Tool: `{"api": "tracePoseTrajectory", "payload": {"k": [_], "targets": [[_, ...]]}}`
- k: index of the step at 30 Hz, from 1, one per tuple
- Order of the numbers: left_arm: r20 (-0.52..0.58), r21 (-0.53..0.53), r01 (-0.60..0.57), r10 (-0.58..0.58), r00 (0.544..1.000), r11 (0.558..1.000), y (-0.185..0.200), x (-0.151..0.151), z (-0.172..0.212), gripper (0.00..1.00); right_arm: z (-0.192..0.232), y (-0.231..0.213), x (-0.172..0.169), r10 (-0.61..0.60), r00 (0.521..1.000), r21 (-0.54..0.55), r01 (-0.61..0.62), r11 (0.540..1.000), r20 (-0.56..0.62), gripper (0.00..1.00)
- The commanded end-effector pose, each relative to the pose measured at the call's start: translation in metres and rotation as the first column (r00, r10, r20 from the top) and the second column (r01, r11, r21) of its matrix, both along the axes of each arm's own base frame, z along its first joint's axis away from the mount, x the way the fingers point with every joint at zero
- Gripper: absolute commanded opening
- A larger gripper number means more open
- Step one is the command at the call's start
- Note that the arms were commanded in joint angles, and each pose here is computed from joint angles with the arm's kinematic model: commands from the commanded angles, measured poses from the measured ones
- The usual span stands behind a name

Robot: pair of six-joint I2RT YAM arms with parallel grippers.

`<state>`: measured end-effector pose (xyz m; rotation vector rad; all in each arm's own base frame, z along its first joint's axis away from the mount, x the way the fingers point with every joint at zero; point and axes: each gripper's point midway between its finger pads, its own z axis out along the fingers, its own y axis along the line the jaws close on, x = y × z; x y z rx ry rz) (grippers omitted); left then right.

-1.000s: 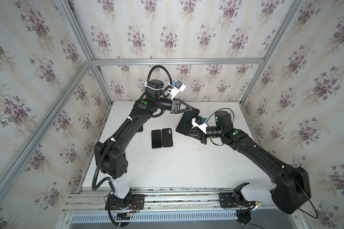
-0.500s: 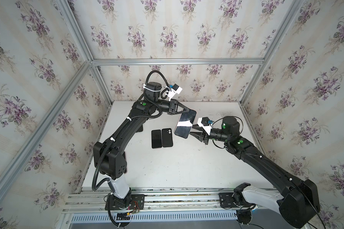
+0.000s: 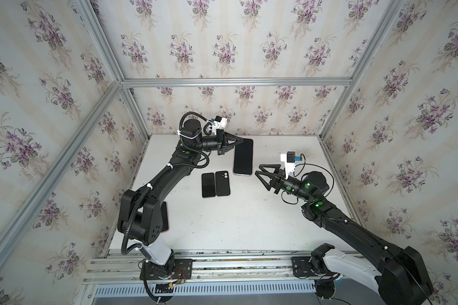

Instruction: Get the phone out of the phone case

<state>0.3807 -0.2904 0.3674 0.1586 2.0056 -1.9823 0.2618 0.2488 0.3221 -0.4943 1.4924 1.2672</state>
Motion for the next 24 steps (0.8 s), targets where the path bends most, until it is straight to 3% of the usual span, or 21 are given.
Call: {"api": "tracePoseTrajectory", "payload": {"k": [1,7,24], "targets": [[0.045,-0.063,-0.008,0.01,0.999,0.998,0.001,0.0,0.021,0.0,0.026,0.011,-0.014,0.07,0.997,0.102,-0.074,0.992,0.041,0.63],[0.039,-0.069,-0.013,0.016,0.999,0.998,0.0,0.003,0.02,0.0,0.021,0.026,-0.019,0.109,0.993,0.111,-0.112,0.987,0.038,0.61],[0.068,-0.091,0.02,-0.014,0.998,0.996,-0.005,-0.005,0.029,0.0,-0.003,0.025,0.002,0.027,1.0,0.079,-0.027,0.996,0.005,0.58]]}}
